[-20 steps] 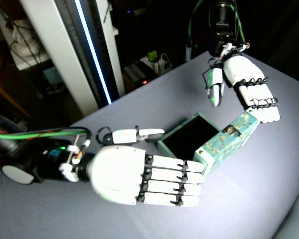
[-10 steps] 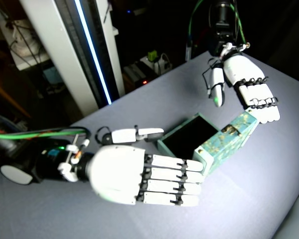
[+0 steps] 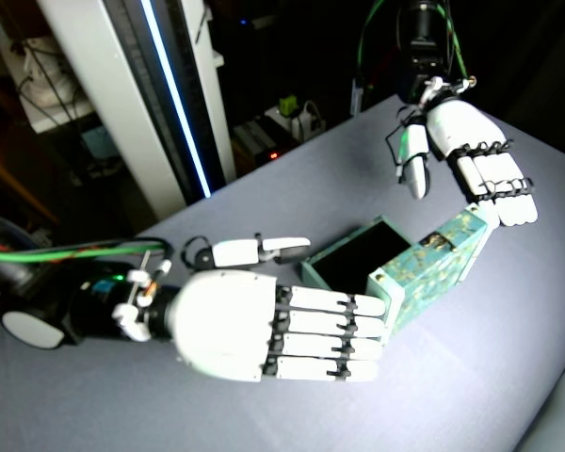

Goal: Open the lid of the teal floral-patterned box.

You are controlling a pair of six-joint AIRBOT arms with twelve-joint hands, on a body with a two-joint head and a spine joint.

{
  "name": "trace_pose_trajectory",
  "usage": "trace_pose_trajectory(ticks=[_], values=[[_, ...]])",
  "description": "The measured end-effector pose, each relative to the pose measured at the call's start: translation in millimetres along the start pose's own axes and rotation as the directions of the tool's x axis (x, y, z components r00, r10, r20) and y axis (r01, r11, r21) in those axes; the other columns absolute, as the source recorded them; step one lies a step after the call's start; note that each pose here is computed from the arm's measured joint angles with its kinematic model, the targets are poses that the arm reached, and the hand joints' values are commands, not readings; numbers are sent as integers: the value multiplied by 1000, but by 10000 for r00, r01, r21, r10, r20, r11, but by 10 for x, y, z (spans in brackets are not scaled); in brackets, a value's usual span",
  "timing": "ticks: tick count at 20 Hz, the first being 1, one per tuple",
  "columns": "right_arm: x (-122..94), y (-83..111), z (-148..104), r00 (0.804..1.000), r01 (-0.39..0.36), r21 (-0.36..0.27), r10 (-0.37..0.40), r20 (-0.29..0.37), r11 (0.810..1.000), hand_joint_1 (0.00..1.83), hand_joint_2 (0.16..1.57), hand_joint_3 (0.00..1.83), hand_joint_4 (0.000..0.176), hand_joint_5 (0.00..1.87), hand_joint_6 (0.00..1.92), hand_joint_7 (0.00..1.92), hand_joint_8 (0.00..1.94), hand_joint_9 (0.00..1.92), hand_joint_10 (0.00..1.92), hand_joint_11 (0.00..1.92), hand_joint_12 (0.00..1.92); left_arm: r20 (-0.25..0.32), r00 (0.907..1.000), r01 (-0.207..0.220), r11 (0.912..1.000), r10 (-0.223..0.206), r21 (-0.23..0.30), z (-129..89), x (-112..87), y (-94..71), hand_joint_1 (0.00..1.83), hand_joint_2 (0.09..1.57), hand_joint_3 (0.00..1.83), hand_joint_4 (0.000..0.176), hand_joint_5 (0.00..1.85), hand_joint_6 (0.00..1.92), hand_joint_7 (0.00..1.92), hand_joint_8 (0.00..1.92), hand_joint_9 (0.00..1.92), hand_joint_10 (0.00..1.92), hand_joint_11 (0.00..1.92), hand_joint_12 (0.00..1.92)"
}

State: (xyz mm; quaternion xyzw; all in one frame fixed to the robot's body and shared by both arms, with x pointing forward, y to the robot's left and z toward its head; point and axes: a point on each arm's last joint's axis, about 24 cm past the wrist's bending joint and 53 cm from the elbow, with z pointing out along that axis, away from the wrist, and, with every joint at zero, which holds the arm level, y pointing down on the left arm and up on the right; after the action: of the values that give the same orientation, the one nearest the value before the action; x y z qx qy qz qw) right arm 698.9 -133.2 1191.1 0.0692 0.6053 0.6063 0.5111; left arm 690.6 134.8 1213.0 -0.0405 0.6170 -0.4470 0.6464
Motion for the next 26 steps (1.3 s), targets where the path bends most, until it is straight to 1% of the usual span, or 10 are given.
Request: trace_pose_trajectory(ticks=[8,11,12,14,15,16,19,24,26], values=[[-25,6,10,10000,59,-24,-59,28,10000,0,1330,5,0,219,1,190,1,153,3,104,100,50,10000,8,10000,-8,11,13,-19,-10,0,1489,0,0,42,5,49,6,66,5,67,98],[-56,6,42,9999,90,-29,-89,103,10000,0,1306,0,0,198,0,158,0,126,0,86,92,202,9998,-25,10000,23,54,52,-75,-19,0,1489,0,0,44,4,53,6,67,5,67,98],[-51,-5,66,9999,68,-18,-68,126,10000,0,1297,0,0,192,1,156,1,121,0,76,86,267,9996,24,10000,-25,41,71,-92,-20,0,1500,0,0,46,4,56,6,69,5,64,97],[-54,-17,105,9999,73,25,-73,144,10000,0,1328,6,0,191,0,153,0,121,0,97,93,350,9994,16,10000,-16,21,116,-130,-14,0,1505,0,0,44,2,51,2,28,2,5,48],[-57,-25,124,9998,49,68,-50,167,10000,0,1330,7,0,189,0,152,0,119,0,73,82,428,9990,90,10000,-90,-21,127,-158,-8,0,1515,2,0,47,2,49,0,16,2,0,15],[-53,-29,131,9998,34,73,-35,172,10000,0,1343,12,0,187,0,151,0,115,0,56,74,460,9989,-7,10000,6,29,146,-177,-10,0,1517,3,0,51,3,50,1,17,3,6,11],[-57,-34,133,9999,75,78,-76,155,9999,0,1361,17,0,191,2,155,3,116,3,71,82,476,9989,30,10000,-29,-14,163,-187,-1,0,1524,5,0,53,3,47,0,19,3,18,15],[-62,-34,138,9998,106,84,-108,146,9999,0,1342,4,0,195,3,159,5,120,7,83,89,484,9988,40,10000,-39,-19,163,-189,1,0,1508,0,0,56,2,66,6,43,10,47,29],[-64,-34,137,9998,109,86,-111,148,9999,0,1329,0,0,186,0,154,2,125,8,87,90,487,9988,40,10000,-39,-17,163,-190,0,0,1497,0,0,50,0,55,0,31,3,30,22]])
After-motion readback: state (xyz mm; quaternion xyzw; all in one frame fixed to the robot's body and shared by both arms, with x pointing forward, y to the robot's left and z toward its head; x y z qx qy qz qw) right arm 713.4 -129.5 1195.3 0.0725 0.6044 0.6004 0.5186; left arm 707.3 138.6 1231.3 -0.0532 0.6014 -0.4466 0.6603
